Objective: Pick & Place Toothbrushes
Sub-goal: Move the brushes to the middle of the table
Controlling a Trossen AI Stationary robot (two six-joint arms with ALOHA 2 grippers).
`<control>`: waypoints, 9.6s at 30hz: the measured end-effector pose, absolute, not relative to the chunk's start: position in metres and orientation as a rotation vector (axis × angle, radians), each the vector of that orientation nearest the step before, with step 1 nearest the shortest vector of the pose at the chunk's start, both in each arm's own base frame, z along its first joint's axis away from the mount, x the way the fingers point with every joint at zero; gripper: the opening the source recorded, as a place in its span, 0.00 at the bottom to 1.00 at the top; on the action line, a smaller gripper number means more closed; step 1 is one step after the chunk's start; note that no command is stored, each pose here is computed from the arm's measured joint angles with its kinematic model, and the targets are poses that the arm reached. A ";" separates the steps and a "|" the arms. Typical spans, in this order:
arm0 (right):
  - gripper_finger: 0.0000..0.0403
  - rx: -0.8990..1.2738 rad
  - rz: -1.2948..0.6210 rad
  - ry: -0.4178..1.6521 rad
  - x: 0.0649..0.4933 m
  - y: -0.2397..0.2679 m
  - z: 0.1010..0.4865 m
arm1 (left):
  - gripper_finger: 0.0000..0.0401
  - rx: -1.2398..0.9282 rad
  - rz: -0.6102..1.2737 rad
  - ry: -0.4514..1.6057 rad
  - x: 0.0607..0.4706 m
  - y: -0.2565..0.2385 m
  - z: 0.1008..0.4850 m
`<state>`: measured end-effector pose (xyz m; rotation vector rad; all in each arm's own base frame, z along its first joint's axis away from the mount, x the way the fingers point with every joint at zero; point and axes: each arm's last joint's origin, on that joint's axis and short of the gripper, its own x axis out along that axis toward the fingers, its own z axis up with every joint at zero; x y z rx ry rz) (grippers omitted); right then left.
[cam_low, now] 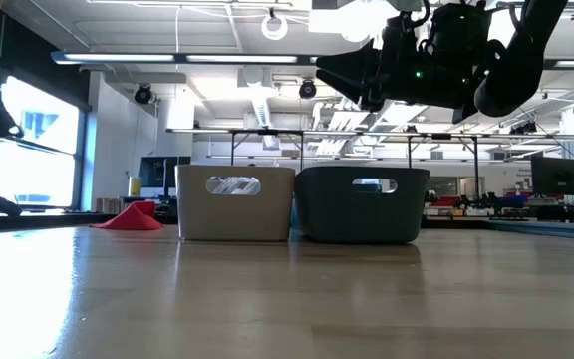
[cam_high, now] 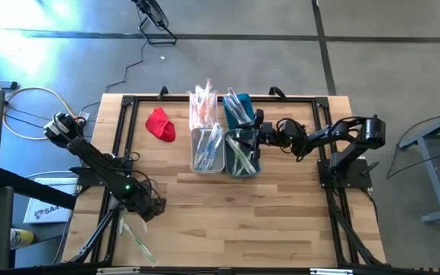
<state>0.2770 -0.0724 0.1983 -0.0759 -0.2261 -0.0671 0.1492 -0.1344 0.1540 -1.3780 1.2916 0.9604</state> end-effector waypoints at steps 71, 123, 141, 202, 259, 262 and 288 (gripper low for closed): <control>0.51 -0.075 -0.070 -0.207 0.277 -0.073 0.196 | 0.01 -1.773 0.898 1.719 0.139 -0.178 0.172; 0.51 -0.076 -0.071 -0.213 0.277 -0.073 0.197 | 0.01 -1.177 1.023 1.904 0.116 -0.170 0.132; 0.51 -0.076 -0.071 -0.212 0.277 -0.073 0.197 | 0.01 -1.210 0.907 1.689 0.146 -0.147 0.132; 0.51 -0.075 -0.071 -0.207 0.277 -0.073 0.196 | 0.01 -1.358 0.184 1.533 0.217 -0.139 0.165; 0.51 -0.074 -0.071 -0.208 0.277 -0.073 0.197 | 0.01 -1.368 0.089 1.784 0.227 -0.147 0.133; 0.51 -0.074 -0.071 -0.208 0.277 -0.073 0.197 | 0.01 -1.343 0.177 1.782 0.223 -0.144 0.130; 0.51 -0.074 -0.071 -0.207 0.277 -0.073 0.197 | 0.01 -1.213 0.302 1.673 0.220 -0.138 0.126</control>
